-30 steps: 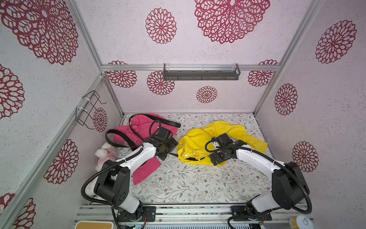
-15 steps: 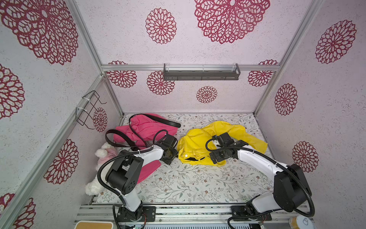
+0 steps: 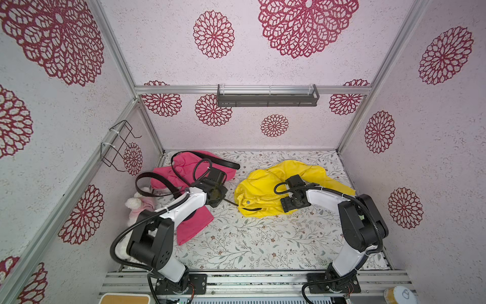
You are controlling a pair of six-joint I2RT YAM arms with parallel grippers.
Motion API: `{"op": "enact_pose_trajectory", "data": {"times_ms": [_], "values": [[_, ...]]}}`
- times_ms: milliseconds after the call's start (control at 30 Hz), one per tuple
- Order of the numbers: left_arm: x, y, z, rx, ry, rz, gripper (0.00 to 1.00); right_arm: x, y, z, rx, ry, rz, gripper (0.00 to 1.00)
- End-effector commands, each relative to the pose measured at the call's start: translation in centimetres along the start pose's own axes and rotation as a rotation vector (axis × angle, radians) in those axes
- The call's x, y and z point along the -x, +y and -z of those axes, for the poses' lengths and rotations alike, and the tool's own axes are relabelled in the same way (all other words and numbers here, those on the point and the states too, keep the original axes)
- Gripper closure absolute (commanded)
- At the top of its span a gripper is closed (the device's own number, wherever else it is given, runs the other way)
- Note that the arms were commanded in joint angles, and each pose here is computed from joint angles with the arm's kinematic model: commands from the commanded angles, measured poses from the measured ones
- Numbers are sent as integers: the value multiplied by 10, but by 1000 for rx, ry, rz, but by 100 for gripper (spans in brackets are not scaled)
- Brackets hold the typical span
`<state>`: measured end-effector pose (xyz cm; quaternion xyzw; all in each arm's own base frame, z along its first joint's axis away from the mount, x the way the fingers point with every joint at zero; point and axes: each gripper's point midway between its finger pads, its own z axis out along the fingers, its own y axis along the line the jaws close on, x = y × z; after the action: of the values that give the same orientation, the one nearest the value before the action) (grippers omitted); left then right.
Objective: Remove the belt from the trousers
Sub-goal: Remove the belt from the trousers, then move the trousers to the center of the board.
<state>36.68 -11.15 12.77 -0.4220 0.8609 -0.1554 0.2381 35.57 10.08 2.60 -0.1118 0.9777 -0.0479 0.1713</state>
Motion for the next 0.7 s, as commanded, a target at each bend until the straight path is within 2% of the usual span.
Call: {"op": "enact_pose_trajectory", "data": {"times_ms": [0, 100, 167, 400, 500, 600, 667], "values": [[63, 41, 58, 82, -196, -30, 100, -52, -80, -24, -244, 195, -47, 12], [89, 47, 89, 11, -269, 0, 100, -53, -97, -29, -240, 208, -80, 12], [94, 30, 100, -55, -267, -17, 100, -46, -92, -30, -207, 189, -76, 12], [63, -104, 130, -305, -233, -218, 100, -7, -45, -29, -38, 127, -15, 12], [49, -153, 128, -399, -218, -258, 100, 7, -13, -19, 54, 89, 29, 13], [31, -206, 126, -513, -158, -273, 100, 14, 23, -5, 173, 52, 56, 14], [16, -237, 131, -549, -153, -318, 100, 14, 28, 8, 151, 39, 62, 11]]}}
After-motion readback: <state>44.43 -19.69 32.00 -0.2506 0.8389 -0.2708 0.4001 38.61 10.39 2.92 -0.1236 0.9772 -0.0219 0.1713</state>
